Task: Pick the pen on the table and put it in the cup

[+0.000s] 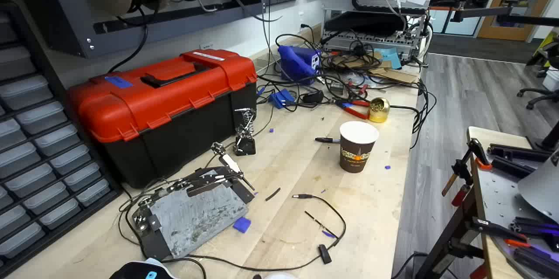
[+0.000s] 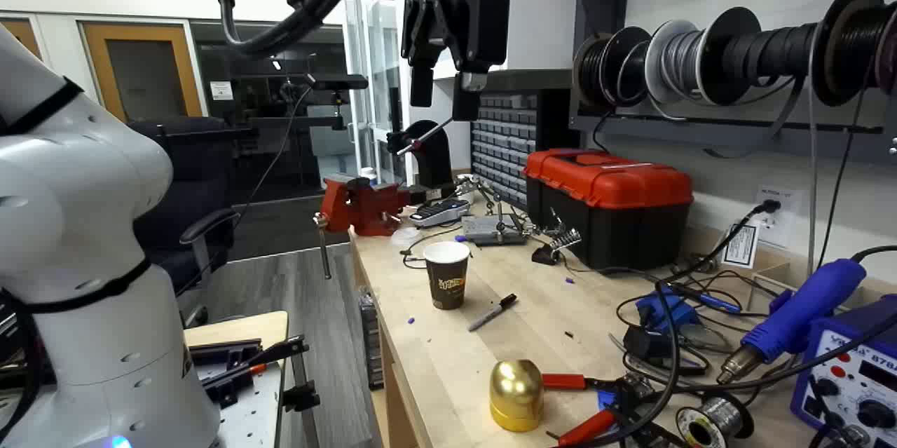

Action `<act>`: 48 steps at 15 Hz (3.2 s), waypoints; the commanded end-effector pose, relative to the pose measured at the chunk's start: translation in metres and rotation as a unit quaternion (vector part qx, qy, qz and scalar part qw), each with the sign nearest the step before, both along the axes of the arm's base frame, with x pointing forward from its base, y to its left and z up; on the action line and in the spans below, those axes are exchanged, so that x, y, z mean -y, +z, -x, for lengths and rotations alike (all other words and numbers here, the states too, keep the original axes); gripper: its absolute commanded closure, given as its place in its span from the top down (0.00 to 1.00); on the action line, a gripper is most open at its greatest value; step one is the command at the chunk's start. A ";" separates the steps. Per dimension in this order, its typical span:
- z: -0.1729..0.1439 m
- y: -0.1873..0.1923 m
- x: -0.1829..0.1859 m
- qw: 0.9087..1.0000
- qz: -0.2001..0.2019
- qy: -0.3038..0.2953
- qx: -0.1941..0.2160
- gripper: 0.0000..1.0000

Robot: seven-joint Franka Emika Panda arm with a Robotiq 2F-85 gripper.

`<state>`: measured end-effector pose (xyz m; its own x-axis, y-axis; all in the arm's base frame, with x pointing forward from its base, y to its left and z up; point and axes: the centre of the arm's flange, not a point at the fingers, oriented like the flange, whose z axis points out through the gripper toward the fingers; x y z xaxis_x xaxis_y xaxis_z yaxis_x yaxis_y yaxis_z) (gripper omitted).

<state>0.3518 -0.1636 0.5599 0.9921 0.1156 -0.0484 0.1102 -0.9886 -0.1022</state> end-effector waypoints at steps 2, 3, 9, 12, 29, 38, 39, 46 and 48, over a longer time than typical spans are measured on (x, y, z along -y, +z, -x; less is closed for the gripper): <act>0.000 0.000 0.000 1.000 0.000 0.000 0.000 1.00; 0.000 0.000 0.000 1.000 0.000 0.000 0.000 1.00; 0.000 0.000 0.000 1.000 0.000 0.000 0.000 1.00; 0.000 0.000 0.000 1.000 0.000 0.000 0.000 1.00; -0.069 -0.106 -0.066 0.995 0.039 0.089 0.004 1.00; -0.101 -0.171 -0.110 0.989 0.039 0.145 0.008 1.00; -0.103 -0.176 -0.117 0.988 0.037 0.151 0.008 1.00; -0.090 -0.205 -0.155 0.980 0.028 0.196 0.013 1.00; -0.084 -0.217 -0.162 0.977 0.031 0.210 0.015 1.00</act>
